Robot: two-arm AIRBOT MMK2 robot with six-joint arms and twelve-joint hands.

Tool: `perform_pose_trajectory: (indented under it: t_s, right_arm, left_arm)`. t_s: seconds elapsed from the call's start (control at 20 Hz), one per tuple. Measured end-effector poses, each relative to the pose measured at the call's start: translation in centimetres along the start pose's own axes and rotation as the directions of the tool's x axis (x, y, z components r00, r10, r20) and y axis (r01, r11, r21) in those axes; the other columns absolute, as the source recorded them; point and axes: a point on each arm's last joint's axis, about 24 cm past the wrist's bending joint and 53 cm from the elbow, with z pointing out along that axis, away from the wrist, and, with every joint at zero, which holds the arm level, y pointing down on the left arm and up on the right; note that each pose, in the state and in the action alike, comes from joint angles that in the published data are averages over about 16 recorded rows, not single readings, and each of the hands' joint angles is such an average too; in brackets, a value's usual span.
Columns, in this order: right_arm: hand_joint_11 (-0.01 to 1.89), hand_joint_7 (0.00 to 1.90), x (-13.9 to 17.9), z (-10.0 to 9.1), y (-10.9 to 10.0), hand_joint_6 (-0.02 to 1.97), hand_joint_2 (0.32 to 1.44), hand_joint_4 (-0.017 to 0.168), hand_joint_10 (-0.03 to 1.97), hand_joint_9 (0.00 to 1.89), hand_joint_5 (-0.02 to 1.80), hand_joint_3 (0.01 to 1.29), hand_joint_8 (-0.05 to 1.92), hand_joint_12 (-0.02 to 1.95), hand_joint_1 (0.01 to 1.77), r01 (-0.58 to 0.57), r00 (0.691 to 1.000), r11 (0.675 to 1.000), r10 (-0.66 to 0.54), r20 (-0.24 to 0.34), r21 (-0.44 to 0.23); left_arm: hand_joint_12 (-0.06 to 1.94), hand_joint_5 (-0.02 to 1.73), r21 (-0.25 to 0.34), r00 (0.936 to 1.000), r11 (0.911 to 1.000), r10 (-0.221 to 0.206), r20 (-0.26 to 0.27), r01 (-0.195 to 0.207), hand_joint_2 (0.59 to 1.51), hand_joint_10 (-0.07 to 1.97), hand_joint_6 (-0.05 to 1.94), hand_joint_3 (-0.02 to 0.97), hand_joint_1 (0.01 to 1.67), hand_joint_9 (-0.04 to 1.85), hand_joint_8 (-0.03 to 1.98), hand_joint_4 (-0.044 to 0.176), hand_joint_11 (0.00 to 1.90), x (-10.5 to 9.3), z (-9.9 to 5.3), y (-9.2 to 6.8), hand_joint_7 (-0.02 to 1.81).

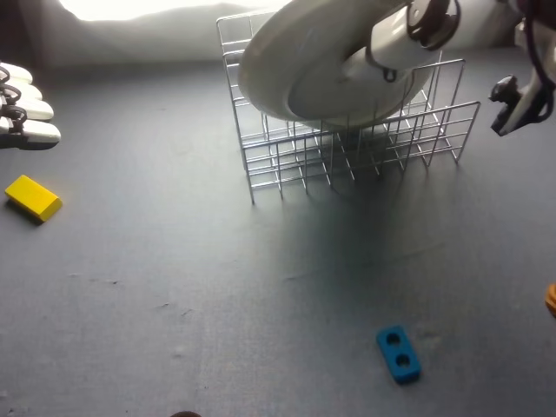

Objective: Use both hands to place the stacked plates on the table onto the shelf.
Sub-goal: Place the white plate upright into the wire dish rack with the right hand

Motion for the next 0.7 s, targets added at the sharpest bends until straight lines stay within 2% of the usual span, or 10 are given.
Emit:
perform_pose_trajectory:
  t_s: [0.6,0.7]
  right_arm:
    - [0.72,1.06,2.0,2.1,-0.9,0.98,0.98,0.007,0.03,1.21,1.00,0.01,0.77,1.06,1.22,0.007,0.999,1.000,-0.006,-0.041,0.013]
    - [0.72,1.07,2.3,2.3,-1.2,0.97,0.99,0.007,0.10,1.19,1.00,0.01,0.76,1.07,1.23,0.008,0.999,1.000,-0.007,-0.047,0.018]
  left_arm:
    - [-0.01,0.02,0.004,1.0000,1.0000,0.005,-0.001,-0.005,1.006,0.01,0.02,0.009,0.02,0.02,-0.01,0.007,0.01,0.0,0.0,-0.1,0.02]
    - [-0.01,0.02,0.003,1.0000,1.0000,0.006,-0.003,-0.006,1.006,0.01,0.02,0.009,0.02,0.02,-0.01,0.007,0.01,0.0,0.0,-0.1,0.02]
